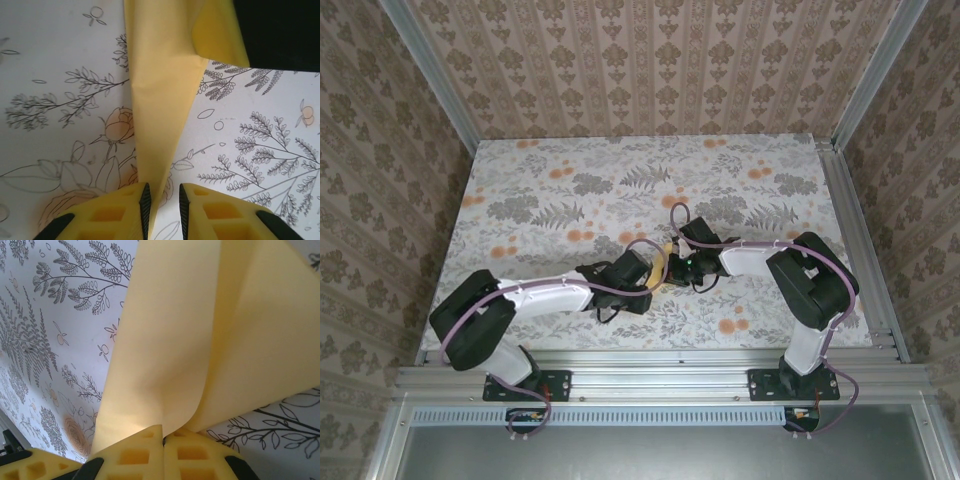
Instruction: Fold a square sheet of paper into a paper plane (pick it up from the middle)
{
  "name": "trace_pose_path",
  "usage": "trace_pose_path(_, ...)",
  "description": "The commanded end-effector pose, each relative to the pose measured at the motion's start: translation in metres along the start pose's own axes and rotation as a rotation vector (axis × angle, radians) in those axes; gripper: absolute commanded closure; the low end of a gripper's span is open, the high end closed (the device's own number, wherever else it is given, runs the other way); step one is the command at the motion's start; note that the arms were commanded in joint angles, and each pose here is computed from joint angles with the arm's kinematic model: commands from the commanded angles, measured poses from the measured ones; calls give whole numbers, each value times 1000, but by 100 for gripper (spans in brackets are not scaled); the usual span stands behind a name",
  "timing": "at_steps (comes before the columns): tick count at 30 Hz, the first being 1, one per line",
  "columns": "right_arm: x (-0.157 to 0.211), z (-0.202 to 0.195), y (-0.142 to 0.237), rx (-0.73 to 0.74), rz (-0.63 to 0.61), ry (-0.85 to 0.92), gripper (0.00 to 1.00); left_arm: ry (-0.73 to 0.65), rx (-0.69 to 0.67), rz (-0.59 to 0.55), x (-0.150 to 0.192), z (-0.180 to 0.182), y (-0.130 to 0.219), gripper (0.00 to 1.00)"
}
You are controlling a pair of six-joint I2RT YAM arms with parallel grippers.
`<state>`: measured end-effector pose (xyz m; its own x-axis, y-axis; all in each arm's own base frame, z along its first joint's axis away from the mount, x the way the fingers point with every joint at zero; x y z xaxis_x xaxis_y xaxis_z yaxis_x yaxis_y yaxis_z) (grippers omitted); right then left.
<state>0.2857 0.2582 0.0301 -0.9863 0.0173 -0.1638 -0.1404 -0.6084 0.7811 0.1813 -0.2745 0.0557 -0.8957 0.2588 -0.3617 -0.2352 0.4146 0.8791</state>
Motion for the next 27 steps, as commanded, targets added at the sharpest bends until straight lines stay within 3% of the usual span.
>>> trace_pose_path(1,14,-19,-2,60,31,-42,100,5,-24,-31,-4,11,13,73)
trace_pose_path(12,14,-22,-2,48,19,-73,100,29,8,36,5,14,-11,78)
trace_pose_path(27,16,-25,-7,36,25,-88,100,20,33,49,2,8,-16,83)
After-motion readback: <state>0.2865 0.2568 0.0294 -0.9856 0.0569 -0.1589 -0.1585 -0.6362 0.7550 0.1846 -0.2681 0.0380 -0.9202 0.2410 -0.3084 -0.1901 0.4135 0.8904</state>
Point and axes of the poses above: each hand's point on the last joint's axis, 136 mm out from that joint toward the fingers, its own y axis back along the fingers, its own z axis along the line the jaws close on, x = y × z, the point moved 2 cm from there along y, back along the fingers, and after that the axes turned 4 degrees about y, right-handed, at the moved point
